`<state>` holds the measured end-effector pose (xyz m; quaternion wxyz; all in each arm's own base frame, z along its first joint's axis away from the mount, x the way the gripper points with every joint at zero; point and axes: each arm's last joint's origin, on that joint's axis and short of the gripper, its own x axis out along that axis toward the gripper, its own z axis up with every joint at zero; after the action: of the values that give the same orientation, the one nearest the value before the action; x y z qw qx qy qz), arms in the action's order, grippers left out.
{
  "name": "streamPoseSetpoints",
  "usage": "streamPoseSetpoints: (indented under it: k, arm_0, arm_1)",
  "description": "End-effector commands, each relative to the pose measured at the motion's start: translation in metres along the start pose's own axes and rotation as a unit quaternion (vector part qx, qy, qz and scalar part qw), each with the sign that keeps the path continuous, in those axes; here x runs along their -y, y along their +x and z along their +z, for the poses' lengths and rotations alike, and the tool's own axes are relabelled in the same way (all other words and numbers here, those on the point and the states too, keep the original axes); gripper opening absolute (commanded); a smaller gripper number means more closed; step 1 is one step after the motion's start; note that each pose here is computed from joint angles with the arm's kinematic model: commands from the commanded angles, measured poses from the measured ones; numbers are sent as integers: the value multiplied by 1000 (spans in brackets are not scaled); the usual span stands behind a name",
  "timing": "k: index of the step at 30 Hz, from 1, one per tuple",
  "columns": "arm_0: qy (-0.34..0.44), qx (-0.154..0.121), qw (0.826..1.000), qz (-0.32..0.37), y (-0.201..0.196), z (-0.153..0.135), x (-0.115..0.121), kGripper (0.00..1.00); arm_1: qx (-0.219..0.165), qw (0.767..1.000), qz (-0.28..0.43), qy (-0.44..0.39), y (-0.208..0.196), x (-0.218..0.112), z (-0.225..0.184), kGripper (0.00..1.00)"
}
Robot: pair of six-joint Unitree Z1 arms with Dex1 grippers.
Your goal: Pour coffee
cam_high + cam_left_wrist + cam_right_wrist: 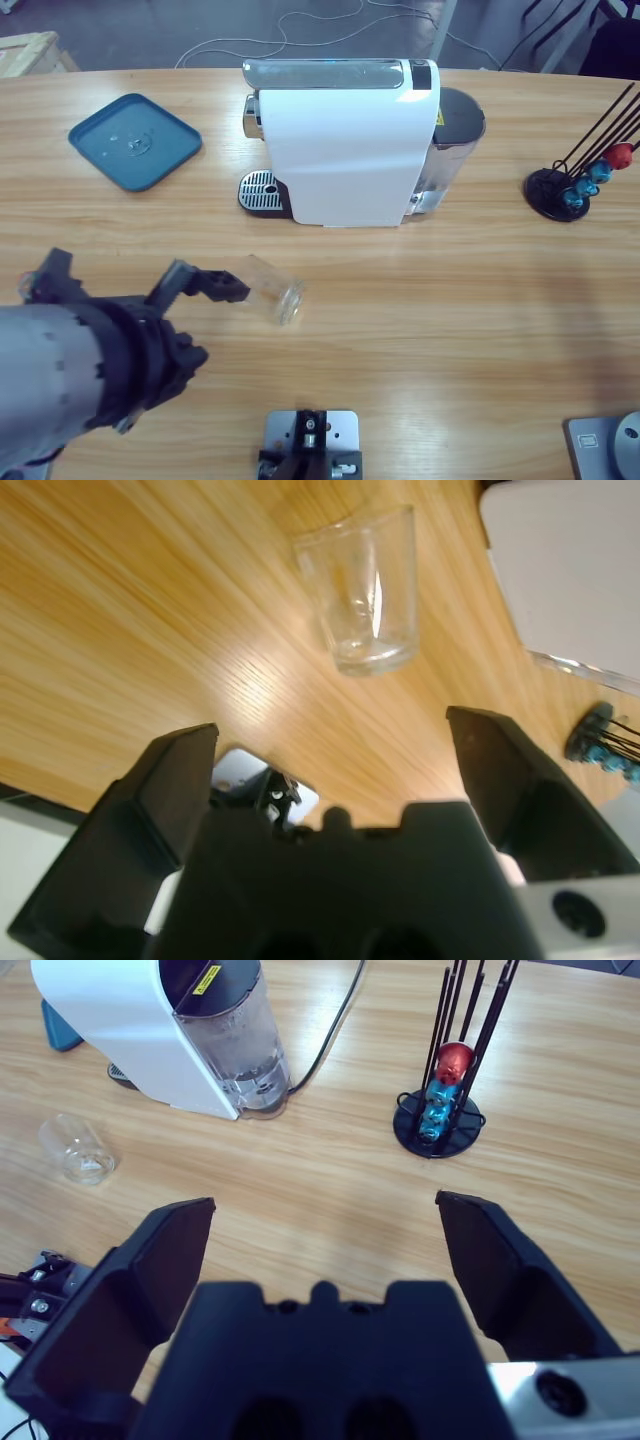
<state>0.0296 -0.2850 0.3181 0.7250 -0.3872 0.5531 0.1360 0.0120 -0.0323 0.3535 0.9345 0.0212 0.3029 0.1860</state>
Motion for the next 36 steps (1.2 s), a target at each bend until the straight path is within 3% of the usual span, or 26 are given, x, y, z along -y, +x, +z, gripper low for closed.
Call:
streamPoseSetpoints:
  k: [1, 13, 36]
  arm_0:
    - [-15, 28, 999, 30, 28, -7, 16, 977]
    - [-10, 36, 998, 56, 61, -14, 45, 977]
    - [-3, 70, 992, 105, 90, -15, 42, 977]
  arm_1:
    - [-1, 1000, 0, 0, 1, 5, -8, 1000]
    - [-14, 1000, -1, -9, 4, 0, -5, 1000]
    - [-18, 1000, -1, -10, 5, -2, -4, 1000]
